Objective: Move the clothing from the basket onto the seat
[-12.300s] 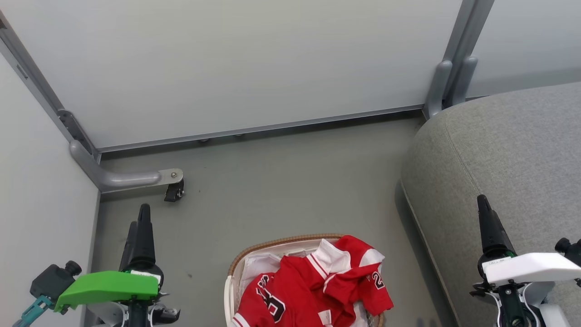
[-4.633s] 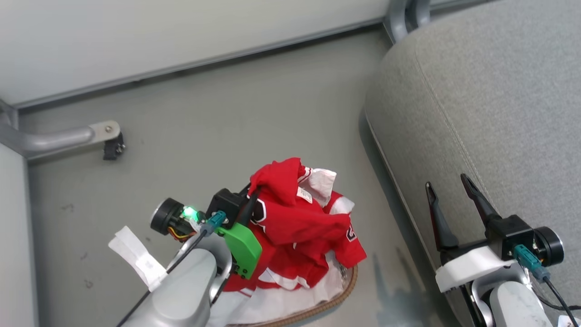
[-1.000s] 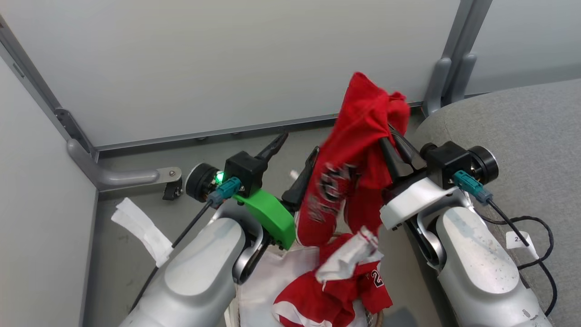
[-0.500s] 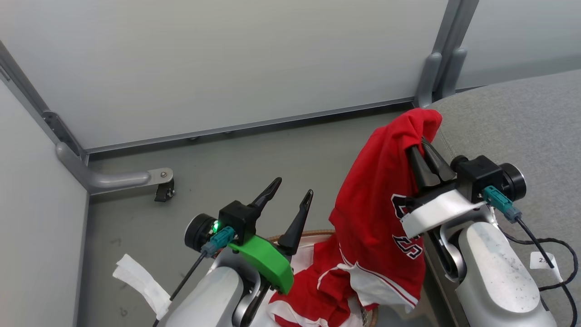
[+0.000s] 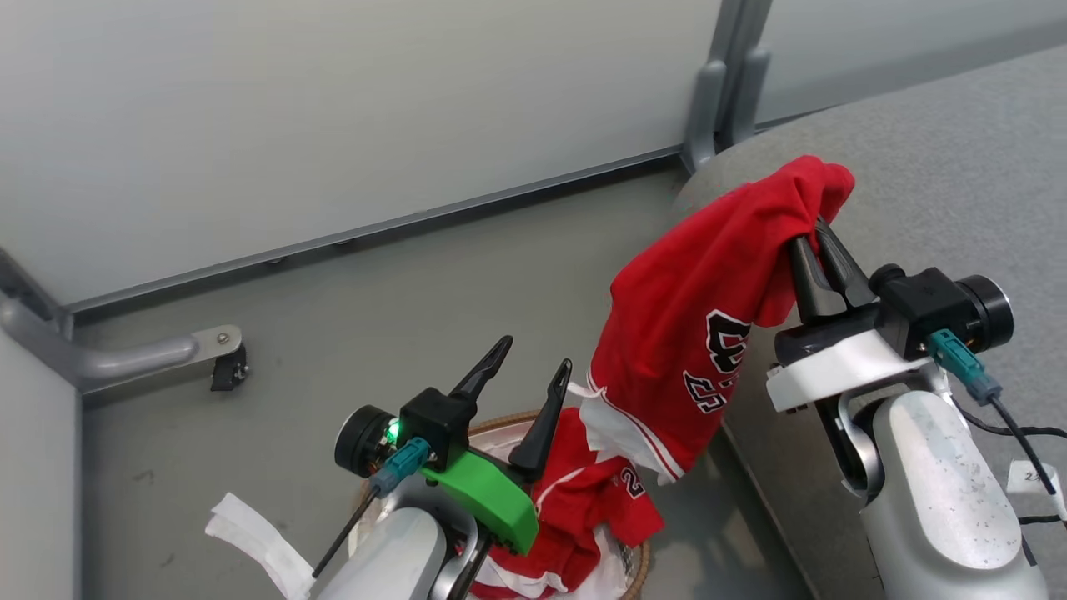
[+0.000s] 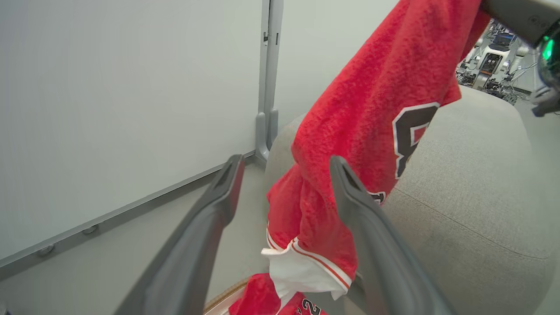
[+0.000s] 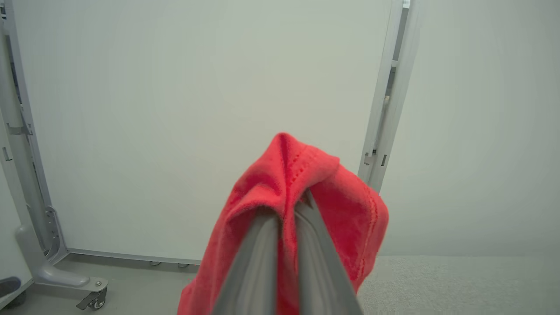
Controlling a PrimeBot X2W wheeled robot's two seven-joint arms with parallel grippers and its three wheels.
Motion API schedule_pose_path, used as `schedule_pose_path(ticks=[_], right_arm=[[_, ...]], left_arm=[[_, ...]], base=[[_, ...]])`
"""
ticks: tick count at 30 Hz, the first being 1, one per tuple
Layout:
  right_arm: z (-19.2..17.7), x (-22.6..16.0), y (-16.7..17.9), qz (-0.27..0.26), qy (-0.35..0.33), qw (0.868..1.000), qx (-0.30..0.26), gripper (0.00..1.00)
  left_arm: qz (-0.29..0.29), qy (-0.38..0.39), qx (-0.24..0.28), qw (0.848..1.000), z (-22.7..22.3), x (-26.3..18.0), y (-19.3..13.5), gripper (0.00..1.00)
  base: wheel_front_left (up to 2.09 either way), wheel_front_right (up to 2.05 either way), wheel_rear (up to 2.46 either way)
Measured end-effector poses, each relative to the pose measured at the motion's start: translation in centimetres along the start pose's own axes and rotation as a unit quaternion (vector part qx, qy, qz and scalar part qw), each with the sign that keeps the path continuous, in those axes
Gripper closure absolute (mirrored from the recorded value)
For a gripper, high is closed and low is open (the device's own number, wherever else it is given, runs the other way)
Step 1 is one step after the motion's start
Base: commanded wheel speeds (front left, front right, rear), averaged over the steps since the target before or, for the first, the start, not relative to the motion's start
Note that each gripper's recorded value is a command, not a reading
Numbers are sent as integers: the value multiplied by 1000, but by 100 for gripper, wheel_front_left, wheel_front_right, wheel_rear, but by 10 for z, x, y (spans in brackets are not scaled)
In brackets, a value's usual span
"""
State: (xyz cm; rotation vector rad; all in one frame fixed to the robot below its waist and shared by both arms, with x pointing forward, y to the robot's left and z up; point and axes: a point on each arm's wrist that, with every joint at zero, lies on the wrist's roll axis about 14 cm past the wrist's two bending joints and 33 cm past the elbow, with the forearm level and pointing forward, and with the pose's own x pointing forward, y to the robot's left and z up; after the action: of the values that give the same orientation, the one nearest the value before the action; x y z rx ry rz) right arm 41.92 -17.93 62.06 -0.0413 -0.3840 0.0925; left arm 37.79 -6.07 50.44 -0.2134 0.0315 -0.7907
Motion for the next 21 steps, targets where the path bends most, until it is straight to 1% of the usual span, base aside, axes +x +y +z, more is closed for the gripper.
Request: schedule_pose_path(ticks=[6, 12, 16, 21], right_arm=[[9, -17, -37, -48, -2, 998, -28, 100], [14, -39, -70, -94, 6, 994, -51, 100], [16, -52, -87, -120, 10, 991, -57, 100], [17, -61, -101, -141, 17, 987, -69, 100]], left_arm=[[-51, 12, -8, 999, -12, 19, -27, 0], [-109, 31, -22, 993, -28, 33, -60, 0], [-138, 43, -30, 989, -37, 39, -77, 0], [-161, 48, -38, 985, -44, 45, -89, 0]], base=[[0, 0, 0], [0, 0, 0], [0, 0, 0], [0, 0, 0]])
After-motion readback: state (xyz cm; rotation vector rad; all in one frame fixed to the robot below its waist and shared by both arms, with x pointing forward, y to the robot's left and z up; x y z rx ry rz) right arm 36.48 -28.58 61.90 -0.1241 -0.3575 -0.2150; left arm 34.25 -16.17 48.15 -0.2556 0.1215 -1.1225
